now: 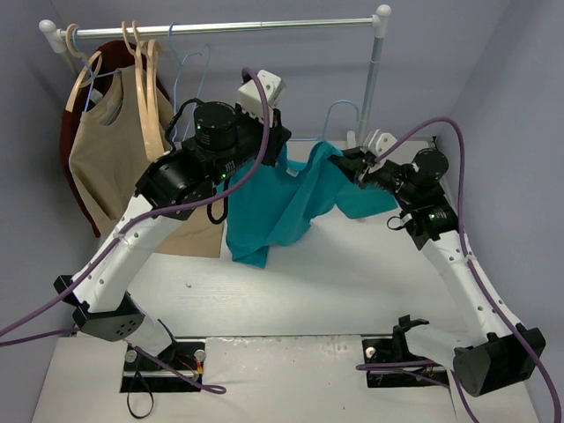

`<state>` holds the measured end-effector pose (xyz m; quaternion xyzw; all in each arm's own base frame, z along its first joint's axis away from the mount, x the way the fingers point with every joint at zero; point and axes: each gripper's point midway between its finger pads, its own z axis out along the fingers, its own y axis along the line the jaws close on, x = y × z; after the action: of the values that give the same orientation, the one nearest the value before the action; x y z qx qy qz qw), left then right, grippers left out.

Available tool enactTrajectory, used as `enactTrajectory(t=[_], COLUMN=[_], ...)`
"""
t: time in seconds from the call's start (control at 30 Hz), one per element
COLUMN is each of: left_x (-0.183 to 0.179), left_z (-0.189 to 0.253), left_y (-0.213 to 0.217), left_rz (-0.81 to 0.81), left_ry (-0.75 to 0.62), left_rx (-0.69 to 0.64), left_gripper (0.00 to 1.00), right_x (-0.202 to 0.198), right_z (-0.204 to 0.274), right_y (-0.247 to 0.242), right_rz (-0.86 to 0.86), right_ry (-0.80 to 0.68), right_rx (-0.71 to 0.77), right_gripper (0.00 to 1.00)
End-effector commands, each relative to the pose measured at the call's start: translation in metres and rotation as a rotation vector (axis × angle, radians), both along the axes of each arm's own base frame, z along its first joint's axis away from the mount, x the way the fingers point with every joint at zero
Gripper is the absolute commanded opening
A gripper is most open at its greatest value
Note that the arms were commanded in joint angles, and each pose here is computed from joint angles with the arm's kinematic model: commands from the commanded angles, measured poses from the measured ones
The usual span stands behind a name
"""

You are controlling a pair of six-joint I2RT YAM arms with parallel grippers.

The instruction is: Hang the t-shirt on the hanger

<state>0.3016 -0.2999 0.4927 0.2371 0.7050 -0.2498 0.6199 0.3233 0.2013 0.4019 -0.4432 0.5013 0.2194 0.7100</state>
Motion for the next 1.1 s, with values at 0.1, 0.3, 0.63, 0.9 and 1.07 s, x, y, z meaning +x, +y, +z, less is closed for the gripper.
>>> enactTrajectory(t=[0.1, 0.3, 0.63, 0.9, 1.07], left_x=[-0.018, -0.023, -0.038, -0.036, -0.03], left_z=[0.03, 0.008, -0.006, -0.008, -0.014], left_y=[0.003, -0.02, -0.048, -0.061, -0.069], left_rz=[-0.061, -0.181, -0.414, -0.547, -0.582], left_ry=[-0.065, -0.03, -0.024, -0.005, 0.019], left_rx=[-0.067, -0.037, -0.014, -0.049, -0.058], left_gripper=[0.12, 0.25, 0.38, 0.38, 0.38], right_x=[-0.022, -0.026, -0.032, -0.035, -0.036], right_z=[0.018, 0.008, 0.002, -0.004, -0.006], right_y=[-0.006, -0.005, -0.003, 0.0, 0.001], right_rz=[0.002, 0.009, 0.035, 0.063, 0.075], right_ry=[-0.096, -0.072, -0.056, -0.039, -0.035], right_rx=[0.059, 0.052, 0.029, 0.017, 0.013], right_gripper=[0.0, 0.0, 0.0, 0.0, 0.0])
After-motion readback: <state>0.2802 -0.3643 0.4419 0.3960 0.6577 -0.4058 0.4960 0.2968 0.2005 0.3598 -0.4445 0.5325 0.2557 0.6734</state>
